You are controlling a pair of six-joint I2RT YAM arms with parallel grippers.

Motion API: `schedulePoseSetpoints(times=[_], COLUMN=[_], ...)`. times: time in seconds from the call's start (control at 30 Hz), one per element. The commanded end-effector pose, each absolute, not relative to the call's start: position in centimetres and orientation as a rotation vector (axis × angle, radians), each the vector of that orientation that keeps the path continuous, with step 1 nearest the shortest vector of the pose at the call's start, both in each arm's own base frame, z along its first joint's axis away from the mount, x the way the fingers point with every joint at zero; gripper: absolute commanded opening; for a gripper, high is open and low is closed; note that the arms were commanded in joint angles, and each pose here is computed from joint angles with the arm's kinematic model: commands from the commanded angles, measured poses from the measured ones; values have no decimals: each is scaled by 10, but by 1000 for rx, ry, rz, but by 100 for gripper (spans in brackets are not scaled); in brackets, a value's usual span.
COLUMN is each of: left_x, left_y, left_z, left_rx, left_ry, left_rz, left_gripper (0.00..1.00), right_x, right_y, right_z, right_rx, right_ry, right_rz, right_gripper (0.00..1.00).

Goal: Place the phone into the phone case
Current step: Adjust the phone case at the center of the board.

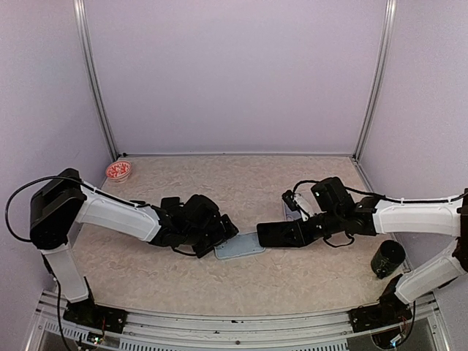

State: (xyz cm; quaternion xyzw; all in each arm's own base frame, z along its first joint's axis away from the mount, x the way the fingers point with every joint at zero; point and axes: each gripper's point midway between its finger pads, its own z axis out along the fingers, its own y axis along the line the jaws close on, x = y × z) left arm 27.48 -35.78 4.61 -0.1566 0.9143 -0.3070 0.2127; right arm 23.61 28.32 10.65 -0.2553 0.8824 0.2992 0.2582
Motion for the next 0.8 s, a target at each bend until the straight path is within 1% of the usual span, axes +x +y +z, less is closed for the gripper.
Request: schedulePoseSetpoints(times=[0.0,0.23,0.47,0.67,0.77], left_x=[289,299,308,310,304], left_y=[-367,-364,-356,-353,-355], left_z=[43,43,58,66,67], left_rx=[-353,-291,-209,-181,-162], left_ry=[2545,2531,2480,2458,2442], left_rz=[-825,-782,-751,-742,-808], left_gripper=[99,99,99,99,99], right_x=[225,226,236,240,243], right_y=[279,267,273,309,326], right_z=[124,144,162,164,159], right_rx=[-690,-672,-692,-701,-713], right_ry=[2349,2330,2332,2338,2375], right_rz=[849,791,841,1105,1199], right_gripper=[0,0,0,0,0])
